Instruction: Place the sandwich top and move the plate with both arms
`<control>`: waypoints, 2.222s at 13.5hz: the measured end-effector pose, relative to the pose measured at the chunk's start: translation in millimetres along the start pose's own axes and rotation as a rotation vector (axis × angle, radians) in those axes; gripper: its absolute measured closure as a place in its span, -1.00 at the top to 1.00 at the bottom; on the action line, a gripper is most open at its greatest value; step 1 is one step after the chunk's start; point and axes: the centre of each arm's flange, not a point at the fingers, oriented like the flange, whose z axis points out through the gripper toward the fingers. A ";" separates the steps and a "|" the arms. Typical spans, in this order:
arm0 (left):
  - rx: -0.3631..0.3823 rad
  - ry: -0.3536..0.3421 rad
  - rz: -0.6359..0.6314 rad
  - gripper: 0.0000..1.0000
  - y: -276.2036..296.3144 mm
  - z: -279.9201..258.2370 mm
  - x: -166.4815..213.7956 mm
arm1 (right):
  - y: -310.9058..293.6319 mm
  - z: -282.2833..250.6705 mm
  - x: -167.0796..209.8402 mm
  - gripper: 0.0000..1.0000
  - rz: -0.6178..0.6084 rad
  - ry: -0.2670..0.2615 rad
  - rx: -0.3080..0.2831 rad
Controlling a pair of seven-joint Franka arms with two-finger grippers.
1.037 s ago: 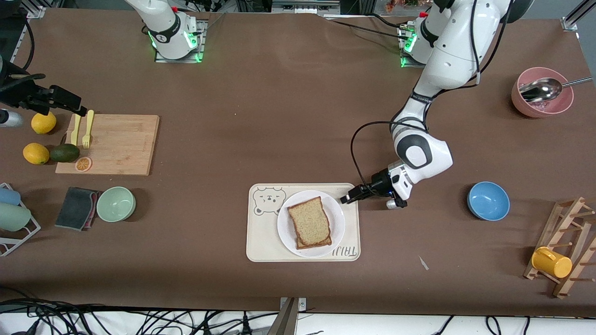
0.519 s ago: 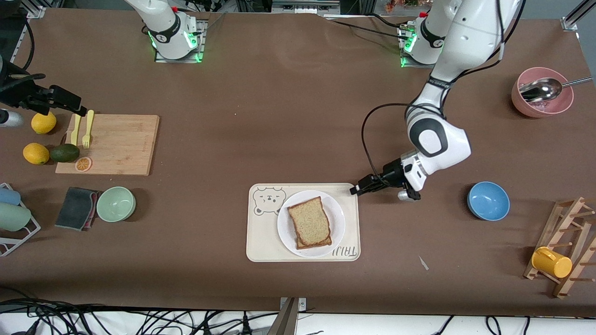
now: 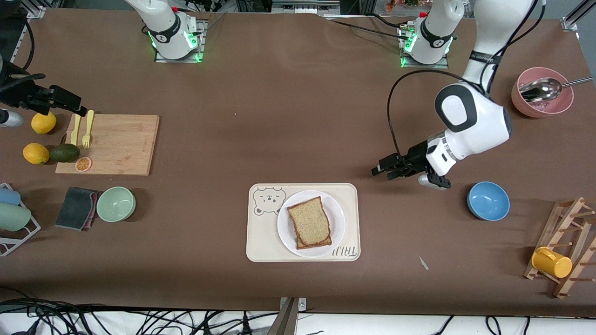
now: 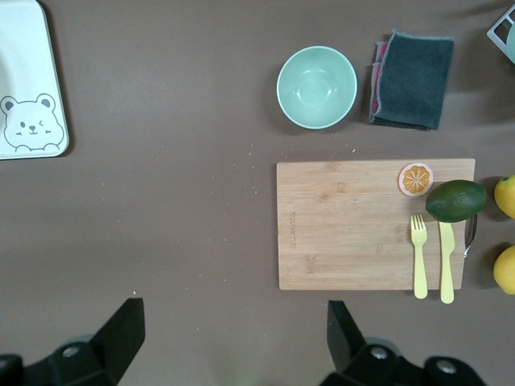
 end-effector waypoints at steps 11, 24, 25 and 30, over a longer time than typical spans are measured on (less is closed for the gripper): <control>0.492 -0.321 0.099 1.00 51.2 -193.5 -8.5 | 0.1 0.0 0.0 1.00 0.000 0.000 0.000; 0.755 -0.167 0.056 1.00 120.4 -324.2 -5.6 | 0.1 0.0 0.0 1.00 0.000 0.000 0.000; 0.752 -0.169 0.053 1.00 119.6 -324.4 -5.6 | 0.1 0.0 0.0 1.00 0.000 0.000 0.000; 0.750 -0.167 0.039 1.00 113.6 -328.5 -4.7 | 0.8 -0.3 0.3 1.00 0.001 0.003 0.000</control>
